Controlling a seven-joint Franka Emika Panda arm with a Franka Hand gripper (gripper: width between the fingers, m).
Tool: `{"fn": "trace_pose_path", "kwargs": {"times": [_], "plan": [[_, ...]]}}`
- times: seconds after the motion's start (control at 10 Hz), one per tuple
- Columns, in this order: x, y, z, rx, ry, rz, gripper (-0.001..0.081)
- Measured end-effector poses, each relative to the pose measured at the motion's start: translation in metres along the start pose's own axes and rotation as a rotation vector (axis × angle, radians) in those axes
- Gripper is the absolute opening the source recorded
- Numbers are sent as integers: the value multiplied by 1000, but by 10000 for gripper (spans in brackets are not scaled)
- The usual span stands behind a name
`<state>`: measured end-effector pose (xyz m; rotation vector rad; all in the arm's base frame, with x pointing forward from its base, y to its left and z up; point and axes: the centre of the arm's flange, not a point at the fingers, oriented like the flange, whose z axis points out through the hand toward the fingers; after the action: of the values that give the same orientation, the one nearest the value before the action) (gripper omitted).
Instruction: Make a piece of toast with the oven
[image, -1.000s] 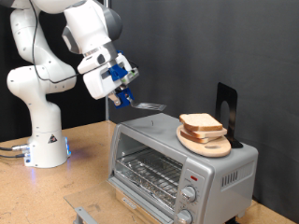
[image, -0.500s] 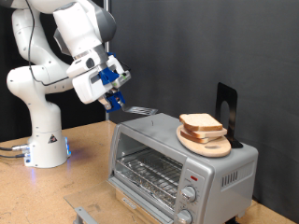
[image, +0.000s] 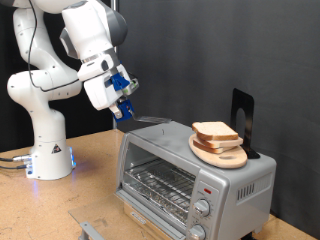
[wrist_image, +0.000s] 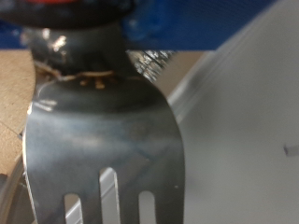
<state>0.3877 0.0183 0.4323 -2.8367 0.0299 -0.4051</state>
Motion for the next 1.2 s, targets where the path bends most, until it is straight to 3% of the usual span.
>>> {"fn": "trace_pose_path", "kwargs": {"times": [0.1, 0.3, 0.7, 1.2], "plan": [[8, 6, 5, -14, -19, -22, 384], [30, 12, 21, -25, -50, 53, 384], [25, 6, 21, -13, -47, -71, 384], [33, -3, 21, -22, 20, -97, 384]]}}
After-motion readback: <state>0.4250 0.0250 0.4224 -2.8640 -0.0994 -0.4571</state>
